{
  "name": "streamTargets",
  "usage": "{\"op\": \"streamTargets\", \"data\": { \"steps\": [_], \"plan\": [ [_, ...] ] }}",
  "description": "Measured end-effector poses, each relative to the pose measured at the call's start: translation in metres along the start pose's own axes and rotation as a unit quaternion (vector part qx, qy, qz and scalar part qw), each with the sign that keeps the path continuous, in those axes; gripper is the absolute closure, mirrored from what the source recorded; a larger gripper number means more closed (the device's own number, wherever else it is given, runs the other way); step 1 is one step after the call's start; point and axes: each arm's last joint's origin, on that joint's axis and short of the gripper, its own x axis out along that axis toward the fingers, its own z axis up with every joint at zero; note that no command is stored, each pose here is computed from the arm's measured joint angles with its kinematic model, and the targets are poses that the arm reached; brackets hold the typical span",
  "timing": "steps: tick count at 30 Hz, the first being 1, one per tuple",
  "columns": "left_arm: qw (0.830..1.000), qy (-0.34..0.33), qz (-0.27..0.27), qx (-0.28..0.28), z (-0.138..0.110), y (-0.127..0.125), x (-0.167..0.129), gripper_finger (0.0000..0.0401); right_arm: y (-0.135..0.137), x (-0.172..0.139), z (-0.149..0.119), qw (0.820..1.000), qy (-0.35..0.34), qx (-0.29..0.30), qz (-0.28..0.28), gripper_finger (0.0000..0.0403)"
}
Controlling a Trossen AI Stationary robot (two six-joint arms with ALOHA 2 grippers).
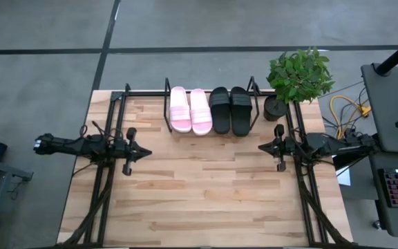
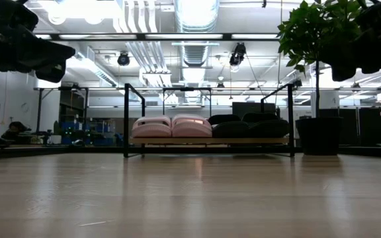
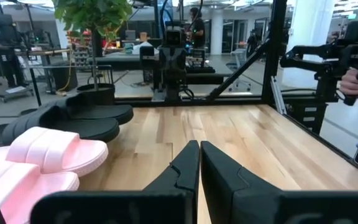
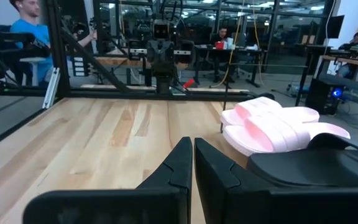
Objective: Pick and place slides into the shelf
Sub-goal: Return to Home Position
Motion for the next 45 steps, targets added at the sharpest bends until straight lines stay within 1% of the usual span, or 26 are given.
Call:
{"op": "streamTargets", "data": {
  "steps": [10, 15, 45],
  "plan": [
    [1.000, -0.002, 0.000, -0.002, 0.0004, 0.0000, 0.0006, 0.0401, 0.0000, 0.0001, -0.0001, 1.000, 0.000, -0.008, 0.000, 0.0394],
    [1.000, -0.004, 0.001, -0.002, 0.0006, 0.0001, 0.0006, 0.0401, 0.0000, 0.0001, -0.0001, 1.000, 0.001, 0.007, 0.000, 0.0394],
    [1.000, -0.001, 0.000, -0.002, 0.0003, -0.0001, 0.0013, 0.0401, 0.0000, 0.0001, -0.0001, 1.000, 0.001, 0.009, 0.000, 0.0394]
  ]
}}
